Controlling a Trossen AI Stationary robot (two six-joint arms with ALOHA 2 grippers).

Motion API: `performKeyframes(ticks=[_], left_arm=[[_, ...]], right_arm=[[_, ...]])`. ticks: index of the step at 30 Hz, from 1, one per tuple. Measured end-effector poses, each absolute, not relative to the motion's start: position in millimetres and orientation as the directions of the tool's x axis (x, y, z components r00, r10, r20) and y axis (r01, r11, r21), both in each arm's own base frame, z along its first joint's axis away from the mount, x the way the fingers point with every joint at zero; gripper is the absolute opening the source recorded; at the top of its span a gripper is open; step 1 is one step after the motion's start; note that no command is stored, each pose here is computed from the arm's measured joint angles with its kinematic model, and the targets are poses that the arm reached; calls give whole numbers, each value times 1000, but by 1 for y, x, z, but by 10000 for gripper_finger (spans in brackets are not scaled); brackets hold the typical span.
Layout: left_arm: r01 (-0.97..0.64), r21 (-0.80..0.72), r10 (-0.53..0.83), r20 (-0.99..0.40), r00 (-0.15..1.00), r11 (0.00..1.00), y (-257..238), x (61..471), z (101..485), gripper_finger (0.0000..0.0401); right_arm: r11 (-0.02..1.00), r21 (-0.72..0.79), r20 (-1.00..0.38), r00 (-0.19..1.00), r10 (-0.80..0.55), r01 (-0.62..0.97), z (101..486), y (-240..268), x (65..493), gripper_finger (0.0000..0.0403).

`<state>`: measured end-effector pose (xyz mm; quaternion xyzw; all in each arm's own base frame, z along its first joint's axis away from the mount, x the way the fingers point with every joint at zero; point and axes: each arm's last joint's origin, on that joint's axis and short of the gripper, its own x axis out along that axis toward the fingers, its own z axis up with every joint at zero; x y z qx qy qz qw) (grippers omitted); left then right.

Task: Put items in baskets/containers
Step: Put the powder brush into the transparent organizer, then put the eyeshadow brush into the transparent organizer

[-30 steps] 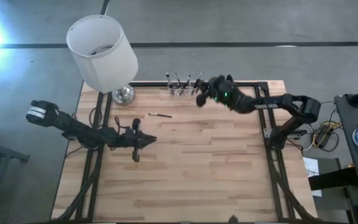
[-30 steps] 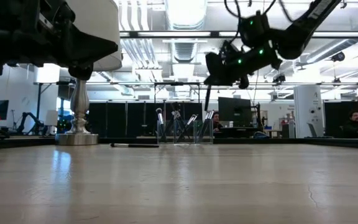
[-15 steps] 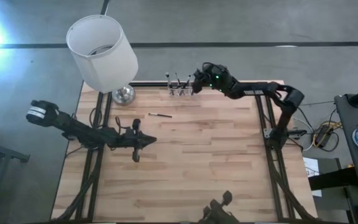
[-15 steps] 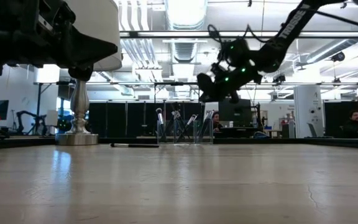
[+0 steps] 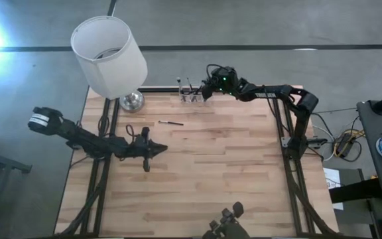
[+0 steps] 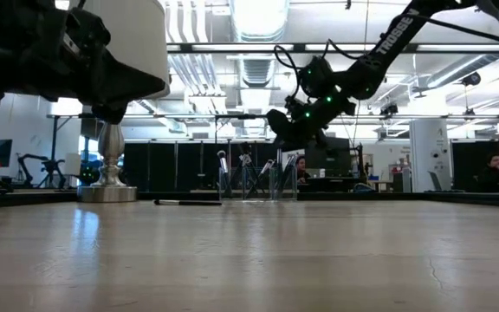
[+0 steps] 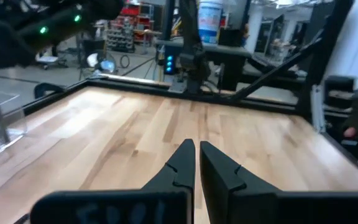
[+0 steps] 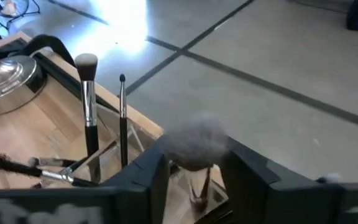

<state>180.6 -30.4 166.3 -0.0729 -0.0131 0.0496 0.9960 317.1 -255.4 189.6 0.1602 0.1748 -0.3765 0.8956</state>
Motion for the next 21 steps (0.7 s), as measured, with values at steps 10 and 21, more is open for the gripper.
performKeyframes(ticks=[10,21], left_arm=[[-118,-121,116,-24,993,986,-30,180,162,16],[-164,-72,154,-135,979,984,-29,179,150,16]], right_arm=[[697,73,-448,648,-616,713,215,-244,316,161],[843,-1,-487,737,-470,537,206,-168,313,14]])
